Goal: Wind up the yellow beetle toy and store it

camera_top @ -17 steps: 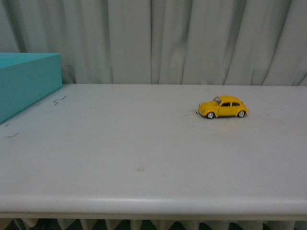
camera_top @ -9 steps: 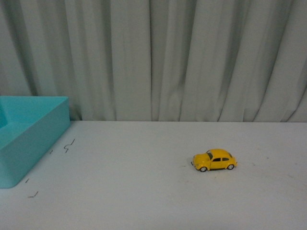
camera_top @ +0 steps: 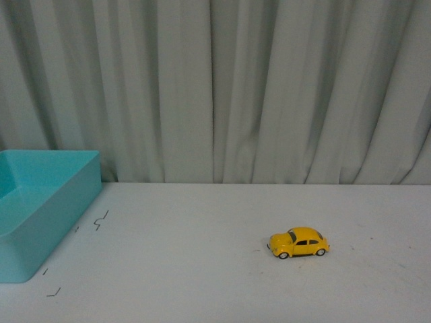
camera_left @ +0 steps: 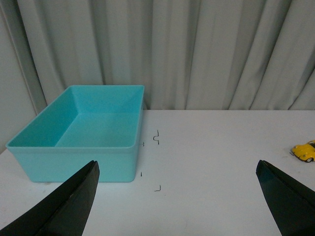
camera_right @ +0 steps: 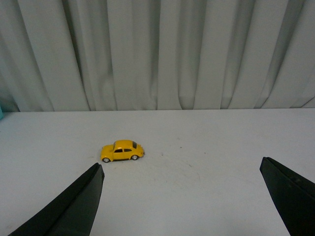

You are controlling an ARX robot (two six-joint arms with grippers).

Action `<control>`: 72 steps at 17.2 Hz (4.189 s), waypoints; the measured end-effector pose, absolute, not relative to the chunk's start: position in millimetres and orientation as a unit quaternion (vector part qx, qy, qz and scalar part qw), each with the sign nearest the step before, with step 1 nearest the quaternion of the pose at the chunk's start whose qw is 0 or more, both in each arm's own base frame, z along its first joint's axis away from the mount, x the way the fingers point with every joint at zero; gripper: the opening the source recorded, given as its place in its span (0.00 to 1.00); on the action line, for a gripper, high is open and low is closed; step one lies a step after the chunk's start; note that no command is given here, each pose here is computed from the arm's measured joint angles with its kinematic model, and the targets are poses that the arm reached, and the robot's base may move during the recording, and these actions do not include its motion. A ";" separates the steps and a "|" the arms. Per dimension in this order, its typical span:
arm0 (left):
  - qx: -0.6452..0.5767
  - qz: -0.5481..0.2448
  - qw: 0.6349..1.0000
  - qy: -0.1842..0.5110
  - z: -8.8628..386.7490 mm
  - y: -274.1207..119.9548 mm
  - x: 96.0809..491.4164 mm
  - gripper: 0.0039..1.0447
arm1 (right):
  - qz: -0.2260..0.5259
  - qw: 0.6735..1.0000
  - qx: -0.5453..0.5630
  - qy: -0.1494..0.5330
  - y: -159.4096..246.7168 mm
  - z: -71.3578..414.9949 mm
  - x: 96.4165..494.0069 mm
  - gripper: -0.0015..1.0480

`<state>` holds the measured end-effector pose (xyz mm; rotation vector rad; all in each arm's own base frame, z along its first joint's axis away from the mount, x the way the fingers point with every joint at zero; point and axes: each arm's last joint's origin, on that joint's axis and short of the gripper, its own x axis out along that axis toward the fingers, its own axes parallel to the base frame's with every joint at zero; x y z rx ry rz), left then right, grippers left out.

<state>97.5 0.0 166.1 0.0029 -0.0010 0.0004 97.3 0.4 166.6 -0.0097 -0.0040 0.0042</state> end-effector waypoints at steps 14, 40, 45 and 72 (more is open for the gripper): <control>0.001 0.000 1.000 0.000 166.1 0.0 97.5 0.94 | 0.002 1.000 -0.005 -0.002 0.4 166.6 97.3 0.94; 0.001 0.000 1.000 0.000 166.1 0.0 97.5 0.94 | 0.002 1.000 -0.005 -0.002 0.4 166.6 97.3 0.94; 0.001 0.000 1.000 0.000 166.1 0.0 97.5 0.94 | 0.002 1.000 -0.005 -0.002 0.4 166.6 97.3 0.94; 0.001 0.000 1.000 0.000 166.0 0.0 97.5 0.94 | 0.439 0.837 -0.258 0.201 -75.8 203.9 321.6 0.94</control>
